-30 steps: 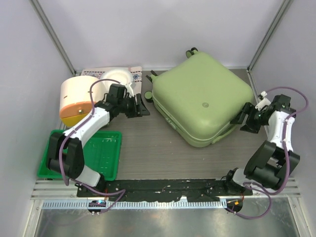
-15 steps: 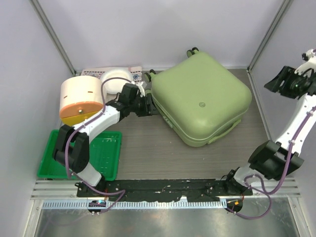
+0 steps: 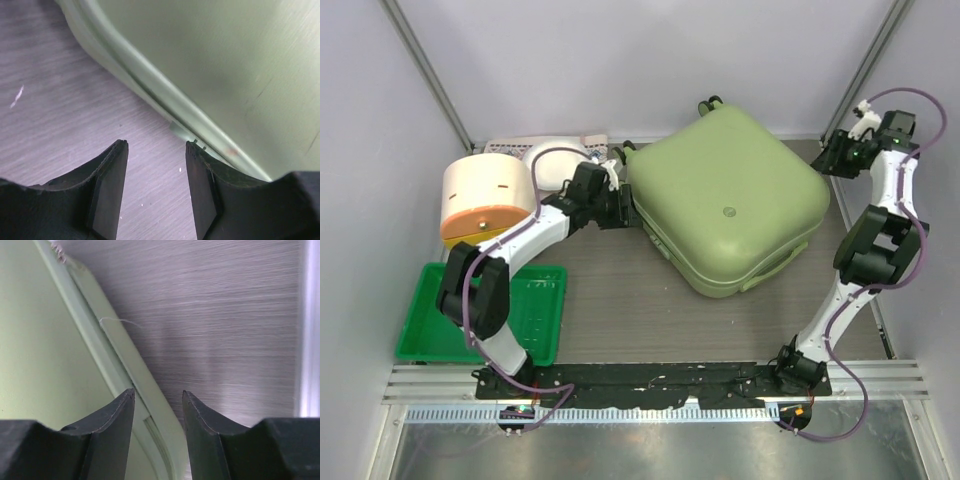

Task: Open, take out, and arrange the luggage

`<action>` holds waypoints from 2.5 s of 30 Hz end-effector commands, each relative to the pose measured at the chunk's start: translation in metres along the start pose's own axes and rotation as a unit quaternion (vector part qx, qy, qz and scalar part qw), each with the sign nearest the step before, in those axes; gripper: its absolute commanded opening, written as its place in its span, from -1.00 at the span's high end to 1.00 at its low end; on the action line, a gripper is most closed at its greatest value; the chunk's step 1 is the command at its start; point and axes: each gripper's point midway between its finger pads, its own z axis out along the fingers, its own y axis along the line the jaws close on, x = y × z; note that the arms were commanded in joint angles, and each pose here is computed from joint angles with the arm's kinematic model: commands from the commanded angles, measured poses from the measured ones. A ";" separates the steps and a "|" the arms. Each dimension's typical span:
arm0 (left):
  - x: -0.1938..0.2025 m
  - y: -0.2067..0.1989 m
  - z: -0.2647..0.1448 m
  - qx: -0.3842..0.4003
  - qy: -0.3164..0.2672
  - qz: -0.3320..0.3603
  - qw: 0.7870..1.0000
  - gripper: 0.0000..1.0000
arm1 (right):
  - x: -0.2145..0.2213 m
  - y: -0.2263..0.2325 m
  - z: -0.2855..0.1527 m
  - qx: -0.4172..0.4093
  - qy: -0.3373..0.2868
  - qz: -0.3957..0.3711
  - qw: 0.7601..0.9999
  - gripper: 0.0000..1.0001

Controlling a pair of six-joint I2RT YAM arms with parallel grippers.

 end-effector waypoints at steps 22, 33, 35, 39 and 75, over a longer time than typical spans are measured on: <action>-0.239 -0.039 -0.002 0.029 -0.190 0.179 0.965 -0.29 | 0.215 0.140 -0.140 -0.161 0.109 -0.186 0.963 0.06; -0.084 -0.015 -0.115 0.063 -0.096 0.140 0.983 -0.25 | 0.179 0.191 -0.099 -0.185 0.033 -0.156 0.970 0.00; -0.066 -0.021 -0.124 0.077 -0.097 0.132 0.983 -0.24 | 0.173 0.206 -0.087 -0.195 0.031 -0.155 0.968 -0.03; -0.027 -0.011 -0.114 0.083 -0.067 0.115 0.988 -0.22 | 0.147 0.241 -0.080 -0.229 0.009 -0.162 0.960 -0.13; -0.005 -0.013 -0.076 0.089 -0.010 0.138 0.986 -0.22 | 0.137 0.081 -0.047 -0.093 -0.141 -0.172 0.971 -0.18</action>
